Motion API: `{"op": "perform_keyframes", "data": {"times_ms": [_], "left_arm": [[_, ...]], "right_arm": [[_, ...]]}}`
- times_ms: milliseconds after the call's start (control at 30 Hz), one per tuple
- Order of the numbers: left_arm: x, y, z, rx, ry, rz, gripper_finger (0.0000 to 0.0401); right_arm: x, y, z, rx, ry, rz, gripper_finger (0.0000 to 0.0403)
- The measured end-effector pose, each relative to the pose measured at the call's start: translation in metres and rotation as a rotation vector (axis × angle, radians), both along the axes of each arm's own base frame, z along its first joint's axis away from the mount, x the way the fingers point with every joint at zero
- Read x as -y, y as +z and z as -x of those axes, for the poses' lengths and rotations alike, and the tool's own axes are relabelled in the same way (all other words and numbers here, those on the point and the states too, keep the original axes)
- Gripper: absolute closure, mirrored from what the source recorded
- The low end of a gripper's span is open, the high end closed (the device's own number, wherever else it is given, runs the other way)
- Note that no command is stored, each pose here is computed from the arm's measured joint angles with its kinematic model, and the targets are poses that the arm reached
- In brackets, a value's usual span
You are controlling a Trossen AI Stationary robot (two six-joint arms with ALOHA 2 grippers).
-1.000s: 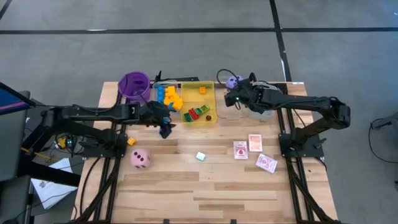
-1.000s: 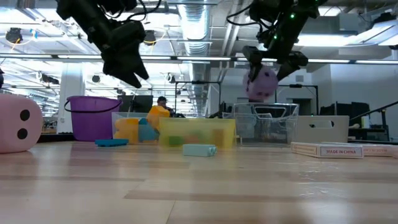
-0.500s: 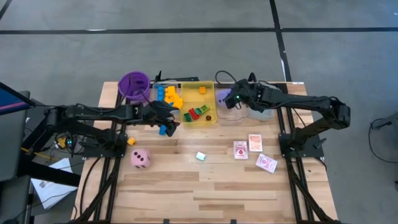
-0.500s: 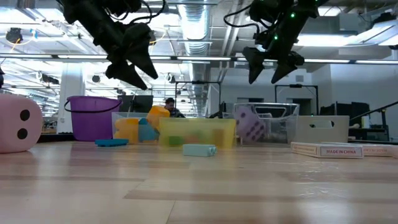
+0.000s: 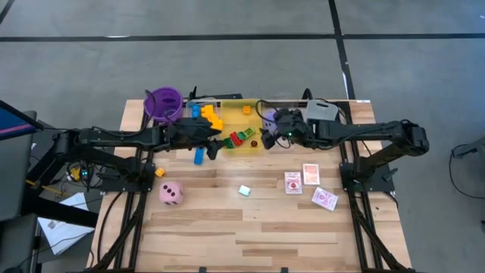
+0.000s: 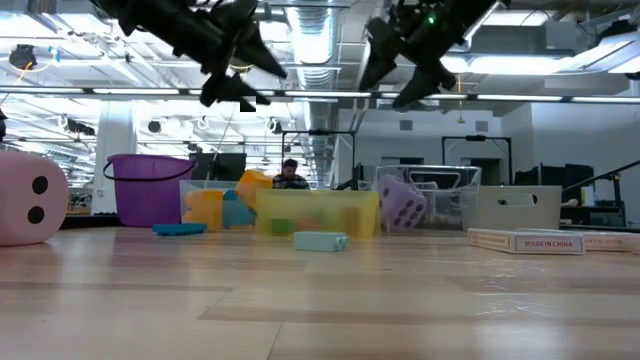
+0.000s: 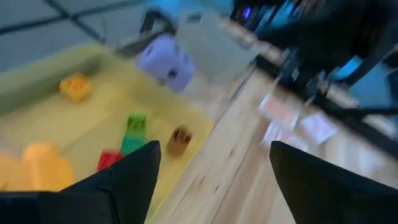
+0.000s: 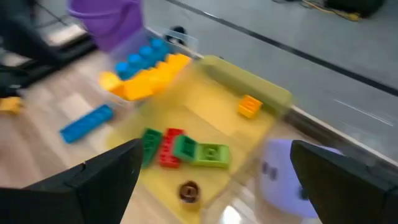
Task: Pick & Place Toys
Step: Put the pink dice into the right transparent bin
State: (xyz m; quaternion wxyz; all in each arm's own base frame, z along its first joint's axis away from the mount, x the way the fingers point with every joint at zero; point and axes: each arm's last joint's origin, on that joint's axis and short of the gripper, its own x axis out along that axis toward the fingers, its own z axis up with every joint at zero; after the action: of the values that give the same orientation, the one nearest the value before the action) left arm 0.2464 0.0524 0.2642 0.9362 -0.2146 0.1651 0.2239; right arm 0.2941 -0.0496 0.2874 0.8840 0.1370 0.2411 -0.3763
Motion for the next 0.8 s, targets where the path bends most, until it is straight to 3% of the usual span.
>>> {"op": "perform_keyframes", "data": {"times_ms": [367,667,800], "left_arm": [[-0.001,0.024,-0.007,0.252,0.000,-0.048,0.0105],[-0.002,0.034,-0.008,0.360,0.000,-0.068,0.0105],[-0.002,0.036,-0.008,0.376,0.001,-0.072,0.0105]], "right_arm": [[-0.021,0.003,-0.005,0.042,0.064,0.007,0.0005],[-0.031,0.002,-0.006,0.030,0.113,-0.001,0.0005],[-0.036,0.006,-0.008,0.117,0.097,-0.044,0.0005]]}}
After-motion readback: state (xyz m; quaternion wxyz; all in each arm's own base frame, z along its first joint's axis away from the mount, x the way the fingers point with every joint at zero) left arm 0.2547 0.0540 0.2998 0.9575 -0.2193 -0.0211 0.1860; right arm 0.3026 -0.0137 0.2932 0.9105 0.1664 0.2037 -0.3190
